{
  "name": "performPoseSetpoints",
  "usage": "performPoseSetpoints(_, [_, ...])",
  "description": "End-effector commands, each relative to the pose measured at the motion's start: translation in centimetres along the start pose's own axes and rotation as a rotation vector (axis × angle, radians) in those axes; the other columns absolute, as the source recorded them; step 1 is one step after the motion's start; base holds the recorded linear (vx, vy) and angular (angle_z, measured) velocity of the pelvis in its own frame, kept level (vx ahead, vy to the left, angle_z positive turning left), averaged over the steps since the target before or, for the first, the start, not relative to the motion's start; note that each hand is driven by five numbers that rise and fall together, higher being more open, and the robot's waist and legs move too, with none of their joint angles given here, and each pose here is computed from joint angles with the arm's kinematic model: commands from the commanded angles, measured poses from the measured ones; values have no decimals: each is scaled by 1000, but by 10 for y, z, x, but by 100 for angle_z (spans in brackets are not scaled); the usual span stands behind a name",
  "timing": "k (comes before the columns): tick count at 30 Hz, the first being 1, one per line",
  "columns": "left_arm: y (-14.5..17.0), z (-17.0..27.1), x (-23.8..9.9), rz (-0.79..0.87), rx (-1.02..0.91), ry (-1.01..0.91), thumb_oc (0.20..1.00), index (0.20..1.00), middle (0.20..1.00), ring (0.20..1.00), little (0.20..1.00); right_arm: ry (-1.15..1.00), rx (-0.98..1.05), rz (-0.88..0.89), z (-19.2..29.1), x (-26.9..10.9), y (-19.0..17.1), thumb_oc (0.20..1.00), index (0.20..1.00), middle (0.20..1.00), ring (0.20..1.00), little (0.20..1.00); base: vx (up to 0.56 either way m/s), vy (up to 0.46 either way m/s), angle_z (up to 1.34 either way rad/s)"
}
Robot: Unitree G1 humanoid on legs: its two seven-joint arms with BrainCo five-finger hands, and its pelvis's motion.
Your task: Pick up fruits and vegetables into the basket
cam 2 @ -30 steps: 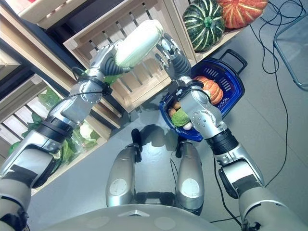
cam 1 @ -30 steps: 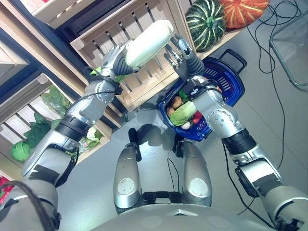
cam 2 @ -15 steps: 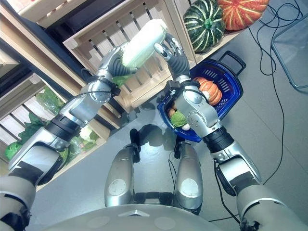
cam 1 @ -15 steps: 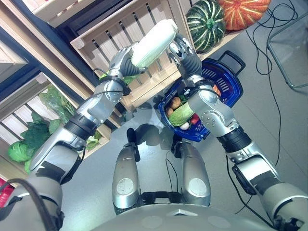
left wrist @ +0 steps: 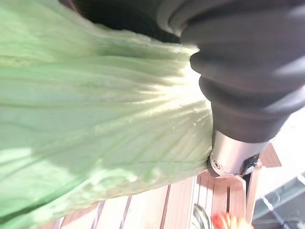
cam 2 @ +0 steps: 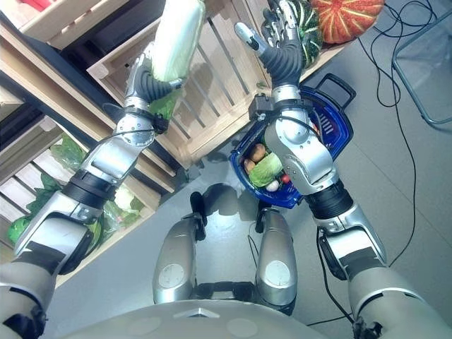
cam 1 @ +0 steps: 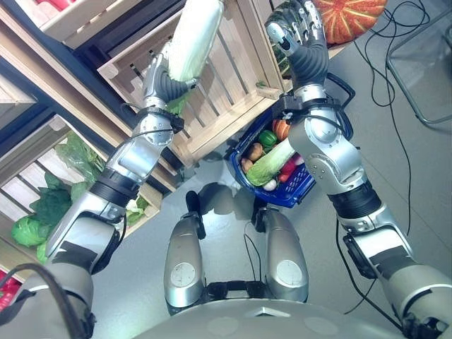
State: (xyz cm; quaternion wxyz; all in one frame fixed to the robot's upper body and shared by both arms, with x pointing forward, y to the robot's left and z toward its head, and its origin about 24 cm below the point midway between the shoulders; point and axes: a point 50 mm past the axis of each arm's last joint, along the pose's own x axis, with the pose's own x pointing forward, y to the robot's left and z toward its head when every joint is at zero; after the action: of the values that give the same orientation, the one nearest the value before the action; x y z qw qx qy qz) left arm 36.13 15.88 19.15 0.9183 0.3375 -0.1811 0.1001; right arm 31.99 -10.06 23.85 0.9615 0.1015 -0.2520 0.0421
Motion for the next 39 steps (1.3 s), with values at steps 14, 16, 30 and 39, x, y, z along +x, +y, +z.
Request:
performPoseSetpoints(14, [10, 55, -1, 107, 69, -354, 200, 200, 200, 200, 200, -19, 291, 153, 16, -1, 30, 1000, 1000, 1000, 1000, 1000, 0, 0, 0])
performPoseSetpoints(16, [6, 57, -1, 80, 128, -378, 200, 200, 200, 200, 200, 24, 321, 189, 12, -2, 36, 1000, 1000, 1000, 1000, 1000, 0, 0, 0])
performPoseSetpoints(30, [-9, 71, -5, -9, 398, -521, 200, 200, 200, 200, 200, 162, 390, 261, -9, -3, 46, 1000, 1000, 1000, 1000, 1000, 1, 0, 0])
performPoseSetpoints(39, [-22, 80, -14, -10, 560, -682, 200, 200, 200, 200, 200, 266, 589, 374, -17, -8, 59, 1000, 1000, 1000, 1000, 1000, -1, -7, 0])
